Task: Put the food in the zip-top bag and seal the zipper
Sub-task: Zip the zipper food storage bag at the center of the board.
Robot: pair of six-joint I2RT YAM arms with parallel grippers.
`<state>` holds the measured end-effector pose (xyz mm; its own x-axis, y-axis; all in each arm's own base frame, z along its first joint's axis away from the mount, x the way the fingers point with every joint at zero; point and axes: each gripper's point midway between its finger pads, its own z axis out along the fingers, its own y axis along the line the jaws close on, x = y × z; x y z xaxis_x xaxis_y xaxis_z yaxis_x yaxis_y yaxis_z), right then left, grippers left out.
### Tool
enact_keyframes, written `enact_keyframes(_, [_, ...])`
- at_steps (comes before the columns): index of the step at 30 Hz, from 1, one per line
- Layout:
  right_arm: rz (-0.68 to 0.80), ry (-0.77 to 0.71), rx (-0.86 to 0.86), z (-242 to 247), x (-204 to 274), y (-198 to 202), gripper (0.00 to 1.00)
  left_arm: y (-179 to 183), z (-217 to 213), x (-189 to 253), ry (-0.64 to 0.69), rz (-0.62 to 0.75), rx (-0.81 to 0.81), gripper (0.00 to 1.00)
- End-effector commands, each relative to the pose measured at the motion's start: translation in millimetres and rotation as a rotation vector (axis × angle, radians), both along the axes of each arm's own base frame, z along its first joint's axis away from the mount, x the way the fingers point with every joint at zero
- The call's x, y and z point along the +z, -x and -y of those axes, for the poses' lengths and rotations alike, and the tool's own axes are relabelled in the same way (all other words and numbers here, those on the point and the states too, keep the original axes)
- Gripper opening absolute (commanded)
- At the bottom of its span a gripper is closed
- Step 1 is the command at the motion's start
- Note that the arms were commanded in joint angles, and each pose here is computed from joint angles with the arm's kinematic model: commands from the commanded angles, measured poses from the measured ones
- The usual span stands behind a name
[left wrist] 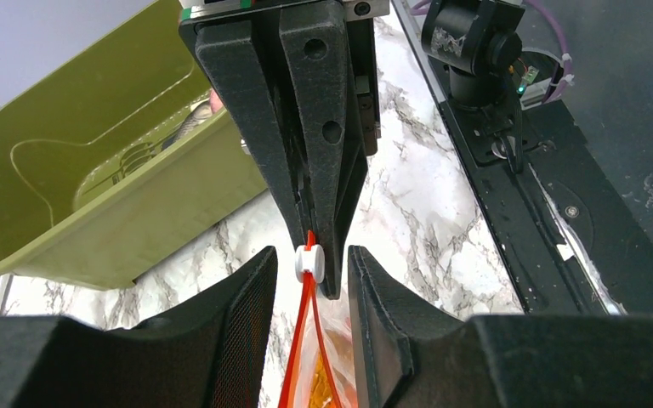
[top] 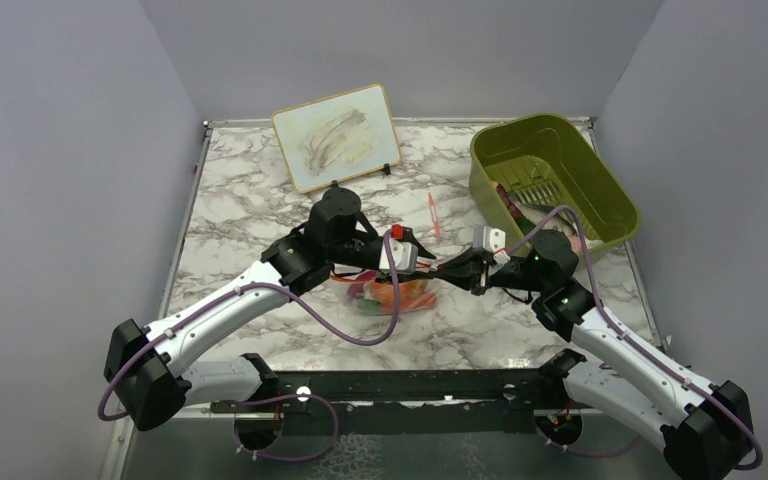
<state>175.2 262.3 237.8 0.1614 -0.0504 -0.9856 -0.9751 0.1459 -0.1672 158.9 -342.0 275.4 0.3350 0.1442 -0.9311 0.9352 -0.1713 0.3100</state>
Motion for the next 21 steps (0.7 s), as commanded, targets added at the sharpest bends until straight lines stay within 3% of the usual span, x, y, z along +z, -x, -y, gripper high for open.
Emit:
enact_keyframes(1, [0.043,-0.037,0.043,-4.2,22.2,5.8,0.01,6.6,4.2,4.9,0.026,0.000,-0.042,0.38])
enact_keyframes(12, [0.040,-0.035,0.057,-4.3,21.6,8.8,0.01,3.8,8.0,1.1,0.016,-0.014,-0.041,0.35])
enact_keyframes(15, [0.039,-0.035,0.062,-4.1,21.2,10.3,0.01,5.3,8.5,1.7,0.017,-0.020,-0.050,0.28])
enact_keyframes(21, [0.030,-0.027,0.047,-3.1,18.4,8.6,0.01,7.0,6.5,2.4,0.018,-0.020,-0.046,0.03])
